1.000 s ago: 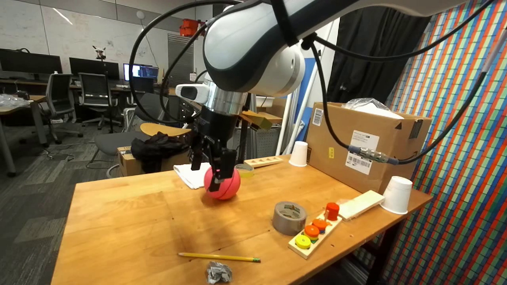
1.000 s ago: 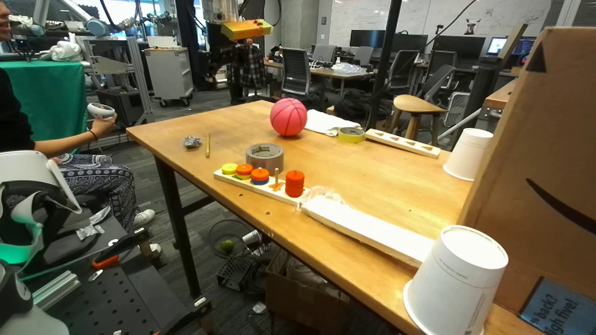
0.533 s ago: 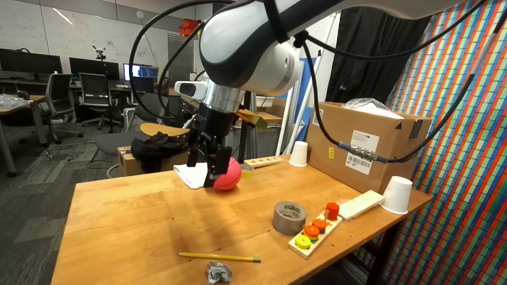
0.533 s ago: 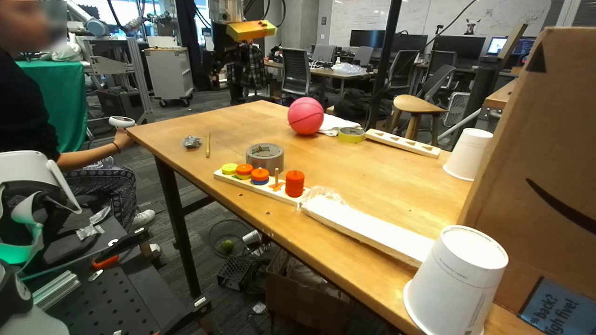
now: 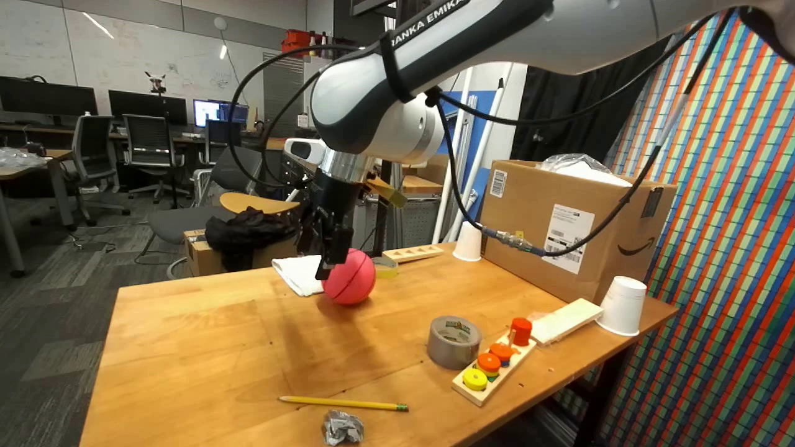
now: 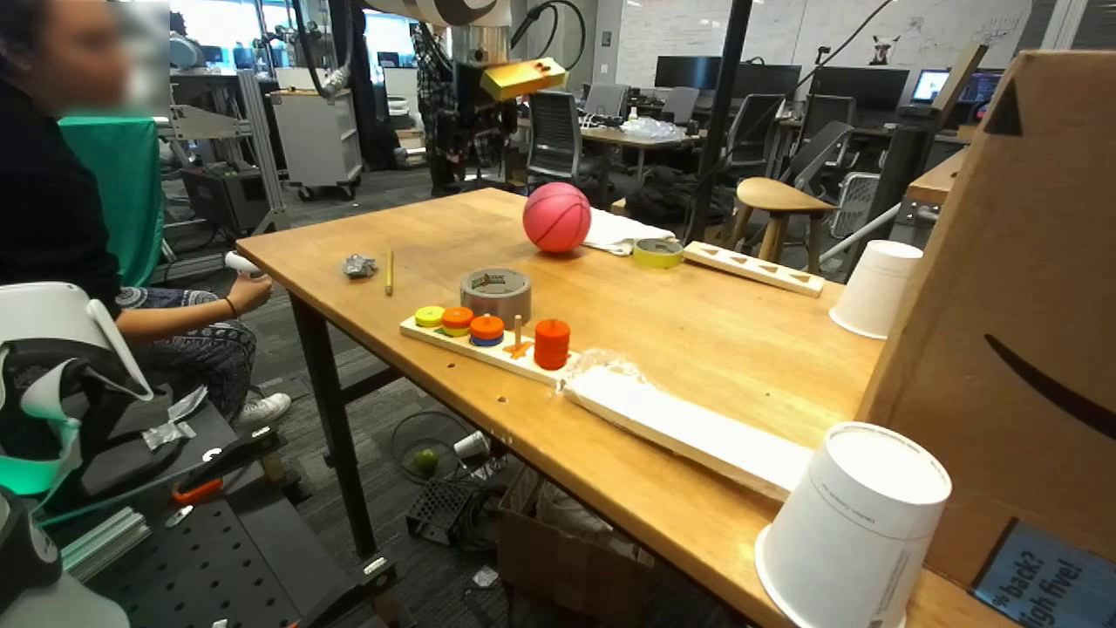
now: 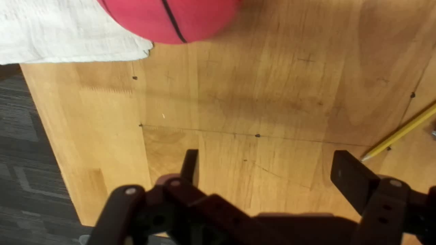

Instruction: Push the ball on the table to the right.

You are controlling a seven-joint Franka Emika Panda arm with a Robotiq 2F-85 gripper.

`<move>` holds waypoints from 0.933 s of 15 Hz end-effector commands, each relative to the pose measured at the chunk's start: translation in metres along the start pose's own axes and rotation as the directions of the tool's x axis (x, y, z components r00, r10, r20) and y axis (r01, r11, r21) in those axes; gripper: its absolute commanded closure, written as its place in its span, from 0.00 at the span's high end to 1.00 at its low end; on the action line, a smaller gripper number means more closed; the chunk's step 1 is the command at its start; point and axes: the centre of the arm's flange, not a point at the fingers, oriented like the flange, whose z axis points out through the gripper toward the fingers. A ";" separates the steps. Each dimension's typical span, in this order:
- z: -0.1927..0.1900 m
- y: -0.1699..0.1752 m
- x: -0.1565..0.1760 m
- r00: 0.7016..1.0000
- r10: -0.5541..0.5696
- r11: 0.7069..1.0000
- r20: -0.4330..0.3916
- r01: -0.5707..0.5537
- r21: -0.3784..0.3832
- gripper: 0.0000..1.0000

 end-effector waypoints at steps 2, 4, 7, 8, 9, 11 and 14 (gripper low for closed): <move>0.027 0.043 -0.011 0.998 0.062 0.998 0.014 -0.062 0.003 1.00; 0.039 0.050 -0.015 0.994 0.106 0.994 0.009 -0.106 0.026 1.00; 0.051 0.057 -0.025 0.987 0.163 0.985 0.002 -0.163 0.058 1.00; 0.052 0.058 -0.030 0.984 0.178 0.982 -0.002 -0.177 0.071 1.00; 0.053 0.059 -0.035 0.981 0.192 0.979 -0.004 -0.191 0.072 1.00; 0.053 0.064 -0.047 0.978 0.208 0.977 0.005 -0.208 0.056 1.00; 0.045 0.070 -0.070 0.972 0.231 0.973 0.030 -0.232 0.019 1.00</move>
